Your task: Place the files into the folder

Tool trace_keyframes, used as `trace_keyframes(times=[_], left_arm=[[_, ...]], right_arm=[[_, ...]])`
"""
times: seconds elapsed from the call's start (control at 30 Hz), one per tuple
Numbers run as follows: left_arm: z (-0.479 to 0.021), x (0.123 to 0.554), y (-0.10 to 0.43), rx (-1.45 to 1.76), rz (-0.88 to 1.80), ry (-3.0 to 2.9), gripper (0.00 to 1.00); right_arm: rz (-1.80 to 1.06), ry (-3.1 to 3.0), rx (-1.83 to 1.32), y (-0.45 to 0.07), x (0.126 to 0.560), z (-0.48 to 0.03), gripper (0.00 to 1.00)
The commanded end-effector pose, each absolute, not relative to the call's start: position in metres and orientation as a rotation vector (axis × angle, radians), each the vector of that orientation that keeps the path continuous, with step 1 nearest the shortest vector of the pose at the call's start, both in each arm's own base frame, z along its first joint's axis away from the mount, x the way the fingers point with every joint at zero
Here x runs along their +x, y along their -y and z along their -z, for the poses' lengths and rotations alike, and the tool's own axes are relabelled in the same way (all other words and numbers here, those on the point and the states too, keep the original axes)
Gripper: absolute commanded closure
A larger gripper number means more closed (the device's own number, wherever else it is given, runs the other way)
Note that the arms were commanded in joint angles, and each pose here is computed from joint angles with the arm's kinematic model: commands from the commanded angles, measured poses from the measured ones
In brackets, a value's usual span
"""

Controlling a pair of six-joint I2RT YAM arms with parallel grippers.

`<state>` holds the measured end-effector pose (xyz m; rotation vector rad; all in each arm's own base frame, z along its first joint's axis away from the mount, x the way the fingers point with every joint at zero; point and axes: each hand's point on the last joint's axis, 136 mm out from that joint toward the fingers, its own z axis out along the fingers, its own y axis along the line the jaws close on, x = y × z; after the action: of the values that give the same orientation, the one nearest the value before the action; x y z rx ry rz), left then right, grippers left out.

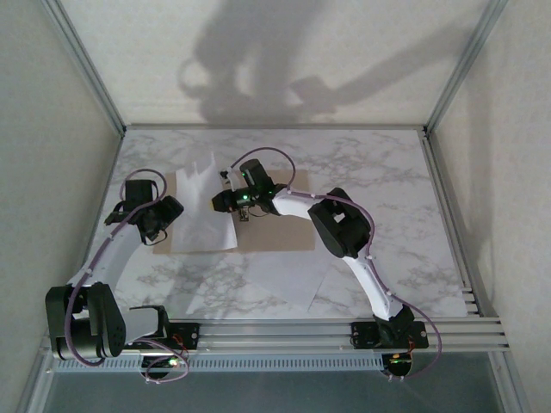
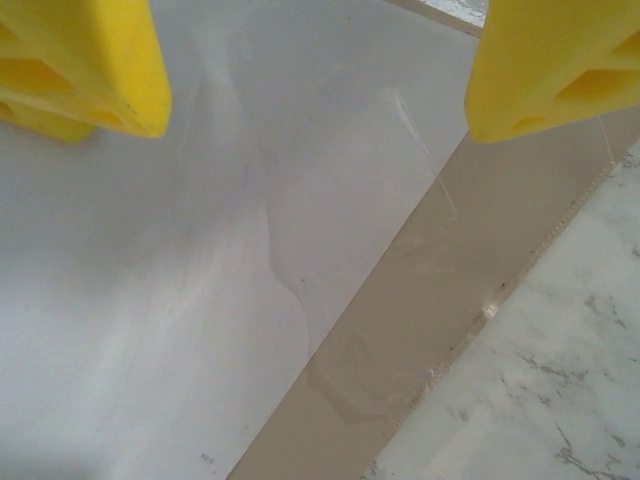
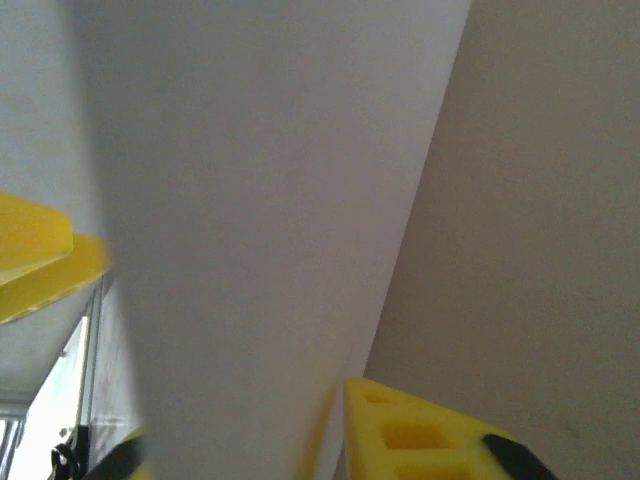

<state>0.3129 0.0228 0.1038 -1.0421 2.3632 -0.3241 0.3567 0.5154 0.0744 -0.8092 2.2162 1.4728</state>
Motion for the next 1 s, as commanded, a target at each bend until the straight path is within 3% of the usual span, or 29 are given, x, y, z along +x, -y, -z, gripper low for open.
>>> trace_keyframes(times=[0.0, 0.37, 0.73, 0.97], left_arm=[[-0.101, 0.313, -0.024, -1.06, 0.336, -2.356, 0.22], [-0.1, 0.311, -0.024, -1.061, 0.331, -2.362, 0.23], [-0.107, 0.311, -0.029, -1.058, 0.295, -2.36, 0.22], [-0.107, 0.311, -0.03, -1.069, 0.289, -2.359, 0.23]], right_arm=[[-1.406, -2.261, -0.838, -0.517, 0.361, -0.062, 0.74], [-1.354, -2.354, -0.769, -0.499, 0.407, -0.056, 0.48], [-1.452, -2.366, -0.741, -0.498, 0.447, -0.055, 0.47], [-1.53, -2.333, -0.745, -0.504, 0.45, -0.058, 0.49]])
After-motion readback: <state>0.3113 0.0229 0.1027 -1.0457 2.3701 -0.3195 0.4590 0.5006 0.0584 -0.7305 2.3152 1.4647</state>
